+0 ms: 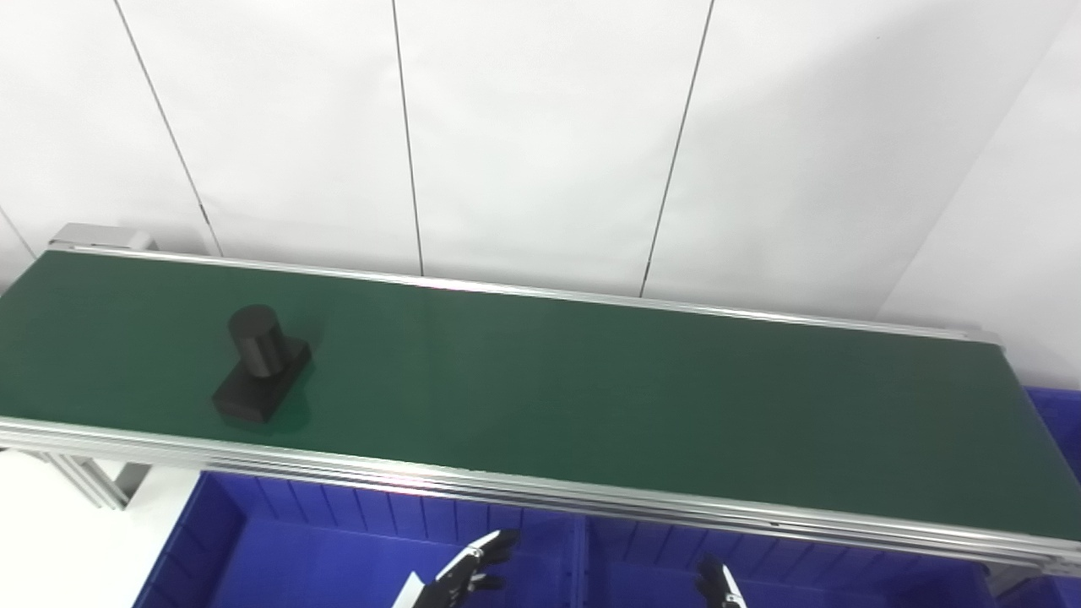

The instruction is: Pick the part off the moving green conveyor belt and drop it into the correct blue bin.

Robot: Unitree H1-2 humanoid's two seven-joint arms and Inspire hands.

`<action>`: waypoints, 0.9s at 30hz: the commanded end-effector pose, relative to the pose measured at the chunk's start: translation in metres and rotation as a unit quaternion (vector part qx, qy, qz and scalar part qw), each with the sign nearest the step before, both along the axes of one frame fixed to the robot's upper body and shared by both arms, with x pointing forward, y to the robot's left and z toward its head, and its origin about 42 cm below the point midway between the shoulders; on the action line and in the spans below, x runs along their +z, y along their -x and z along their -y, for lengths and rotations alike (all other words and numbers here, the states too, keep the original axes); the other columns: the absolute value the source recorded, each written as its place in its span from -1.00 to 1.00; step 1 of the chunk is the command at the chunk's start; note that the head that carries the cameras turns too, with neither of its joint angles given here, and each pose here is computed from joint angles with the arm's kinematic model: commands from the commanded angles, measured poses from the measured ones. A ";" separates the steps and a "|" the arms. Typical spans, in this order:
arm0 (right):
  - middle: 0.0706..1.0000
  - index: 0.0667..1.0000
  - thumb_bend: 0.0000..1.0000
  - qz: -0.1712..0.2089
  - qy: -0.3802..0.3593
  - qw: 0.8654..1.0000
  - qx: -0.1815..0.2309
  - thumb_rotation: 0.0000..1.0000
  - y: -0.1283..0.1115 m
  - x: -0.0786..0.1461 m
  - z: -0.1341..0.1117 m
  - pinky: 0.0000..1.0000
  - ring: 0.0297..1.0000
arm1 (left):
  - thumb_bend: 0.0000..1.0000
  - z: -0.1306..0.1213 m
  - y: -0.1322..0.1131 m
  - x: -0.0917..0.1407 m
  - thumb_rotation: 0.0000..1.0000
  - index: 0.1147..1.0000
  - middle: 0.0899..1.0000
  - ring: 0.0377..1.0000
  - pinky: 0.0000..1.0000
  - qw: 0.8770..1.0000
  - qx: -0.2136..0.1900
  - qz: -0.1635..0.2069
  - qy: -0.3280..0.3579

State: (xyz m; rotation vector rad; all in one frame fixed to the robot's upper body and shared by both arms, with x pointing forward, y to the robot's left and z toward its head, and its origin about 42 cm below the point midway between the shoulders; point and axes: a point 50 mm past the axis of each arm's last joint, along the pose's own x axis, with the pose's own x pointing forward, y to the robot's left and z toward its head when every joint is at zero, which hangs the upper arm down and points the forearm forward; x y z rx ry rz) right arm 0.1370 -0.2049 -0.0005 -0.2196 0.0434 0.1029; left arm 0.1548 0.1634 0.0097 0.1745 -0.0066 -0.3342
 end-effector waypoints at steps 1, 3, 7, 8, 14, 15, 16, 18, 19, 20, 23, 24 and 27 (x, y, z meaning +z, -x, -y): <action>0.90 0.94 0.89 0.017 -0.008 1.000 0.001 0.93 -0.004 0.005 0.005 0.90 0.88 | 0.49 0.004 -0.009 0.008 0.96 0.69 0.78 0.74 0.54 0.999 0.001 0.033 0.007; 0.91 0.94 0.91 0.015 -0.007 1.000 0.002 0.94 -0.005 0.005 0.007 0.91 0.90 | 0.49 0.006 -0.009 0.007 0.93 0.69 0.78 0.74 0.53 0.999 0.001 0.031 0.009; 0.91 0.97 0.92 0.014 -0.003 1.000 0.001 0.96 -0.006 0.003 0.008 0.93 0.91 | 0.48 0.008 -0.010 0.006 0.88 0.66 0.77 0.72 0.49 0.999 0.003 0.029 0.014; 0.90 0.97 0.93 0.014 0.000 1.000 0.001 0.98 -0.006 0.003 0.008 0.93 0.91 | 0.46 0.009 -0.011 0.006 0.88 0.65 0.76 0.71 0.49 0.999 0.004 0.030 0.013; 0.89 0.96 0.93 0.013 -0.002 1.000 0.001 0.97 -0.006 0.002 0.007 0.94 0.91 | 0.47 0.008 -0.011 0.006 0.88 0.63 0.75 0.71 0.47 0.999 0.008 0.032 0.010; 0.90 0.96 0.92 0.013 -0.003 1.000 0.002 0.97 -0.007 0.002 0.007 0.94 0.91 | 0.48 0.008 -0.011 0.006 0.87 0.63 0.75 0.71 0.46 0.999 0.008 0.031 0.011; 0.90 0.96 0.90 0.013 -0.002 1.000 0.002 0.96 -0.007 0.002 0.007 0.93 0.91 | 0.47 0.007 -0.011 0.006 0.87 0.64 0.75 0.71 0.46 0.999 0.008 0.030 0.012; 0.90 0.95 0.89 0.014 -0.001 1.000 0.002 0.95 -0.007 0.002 0.007 0.92 0.91 | 0.50 0.007 -0.011 0.005 0.86 0.65 0.76 0.72 0.48 1.000 0.007 0.025 0.017; 0.89 0.95 0.88 0.014 0.001 1.000 0.001 0.95 -0.007 0.002 0.007 0.91 0.90 | 0.53 0.007 -0.011 0.005 0.86 0.66 0.77 0.72 0.48 1.000 0.007 0.024 0.017; 0.89 0.94 0.88 0.014 0.001 1.000 0.001 0.95 -0.007 0.002 0.007 0.90 0.89 | 0.55 0.007 -0.011 0.005 0.87 0.66 0.77 0.72 0.48 1.000 0.007 0.025 0.017; 0.89 0.94 0.87 0.015 0.001 1.000 0.001 0.94 -0.007 0.003 0.007 0.90 0.89 | 0.56 0.007 -0.011 0.005 0.88 0.67 0.77 0.71 0.47 1.000 0.006 0.025 0.016; 0.89 0.94 0.89 0.018 0.000 1.000 0.003 0.95 -0.006 0.005 0.007 0.89 0.89 | 0.54 0.007 -0.011 0.004 0.87 0.67 0.78 0.71 0.48 1.000 0.005 0.024 0.017; 0.88 0.93 0.97 0.036 -0.008 0.999 0.009 0.95 -0.003 0.016 0.005 0.88 0.88 | 0.53 0.007 -0.011 0.005 0.86 0.69 0.79 0.74 0.53 1.000 0.003 0.021 0.021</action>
